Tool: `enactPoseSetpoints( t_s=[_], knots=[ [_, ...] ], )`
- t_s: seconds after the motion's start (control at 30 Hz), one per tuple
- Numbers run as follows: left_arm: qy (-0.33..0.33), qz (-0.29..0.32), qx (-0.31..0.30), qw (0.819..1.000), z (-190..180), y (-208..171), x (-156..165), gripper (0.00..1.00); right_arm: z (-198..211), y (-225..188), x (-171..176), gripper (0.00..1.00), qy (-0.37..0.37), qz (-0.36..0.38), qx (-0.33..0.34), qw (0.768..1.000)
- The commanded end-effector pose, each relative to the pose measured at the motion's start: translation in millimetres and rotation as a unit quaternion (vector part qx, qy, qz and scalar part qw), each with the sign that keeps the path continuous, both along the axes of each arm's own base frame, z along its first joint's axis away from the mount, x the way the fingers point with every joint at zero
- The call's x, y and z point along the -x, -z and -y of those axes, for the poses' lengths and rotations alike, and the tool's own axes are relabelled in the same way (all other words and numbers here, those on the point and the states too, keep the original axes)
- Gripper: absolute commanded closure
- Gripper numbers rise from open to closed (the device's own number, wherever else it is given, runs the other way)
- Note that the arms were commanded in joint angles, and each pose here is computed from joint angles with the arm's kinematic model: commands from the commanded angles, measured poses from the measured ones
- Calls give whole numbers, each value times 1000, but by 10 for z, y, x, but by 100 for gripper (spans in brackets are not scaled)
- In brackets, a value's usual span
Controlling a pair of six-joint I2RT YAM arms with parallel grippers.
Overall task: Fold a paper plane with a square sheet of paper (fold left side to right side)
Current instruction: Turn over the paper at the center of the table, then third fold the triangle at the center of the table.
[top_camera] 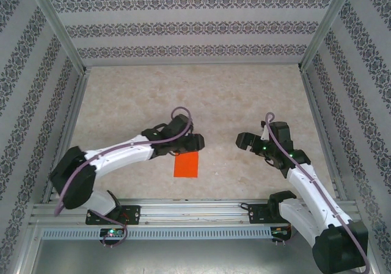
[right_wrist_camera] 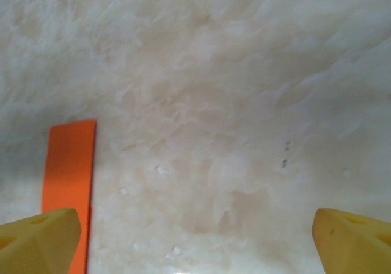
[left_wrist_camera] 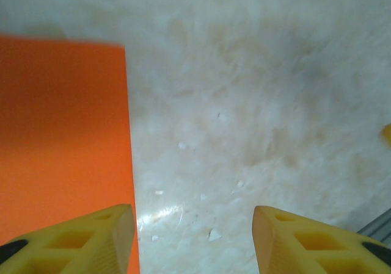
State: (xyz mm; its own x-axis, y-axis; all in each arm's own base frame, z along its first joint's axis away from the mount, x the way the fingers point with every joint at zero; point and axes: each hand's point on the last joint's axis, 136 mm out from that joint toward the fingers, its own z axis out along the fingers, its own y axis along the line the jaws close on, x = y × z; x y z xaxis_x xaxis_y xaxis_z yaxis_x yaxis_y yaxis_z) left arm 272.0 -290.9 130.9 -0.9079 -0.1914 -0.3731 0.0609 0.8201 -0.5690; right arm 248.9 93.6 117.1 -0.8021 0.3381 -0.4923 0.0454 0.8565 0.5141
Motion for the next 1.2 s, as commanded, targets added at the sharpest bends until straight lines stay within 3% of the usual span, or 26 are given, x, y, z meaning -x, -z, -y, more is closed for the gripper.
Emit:
enactPoseSetpoints(
  t_s=[0.0,0.27,0.53,0.7,1.17],
  knots=[
    [1,71,34,997,-166,-290,-185,46,-209,-82,12,7,-27,-12,-56,998],
    [-59,147,56,986,-719,-488,-285,42,-773,107,75,33,-77,-63,-115,988],
    [-102,165,39,980,-1079,-393,-159,39,-1517,392,154,78,-152,-124,-117,974],
    [-112,164,29,980,-1190,-328,-97,38,-1812,542,128,100,-174,-137,-109,969],
    [-108,154,4,982,-1253,-265,-60,36,-2048,912,32,100,-191,-170,-84,963]
  ],
)
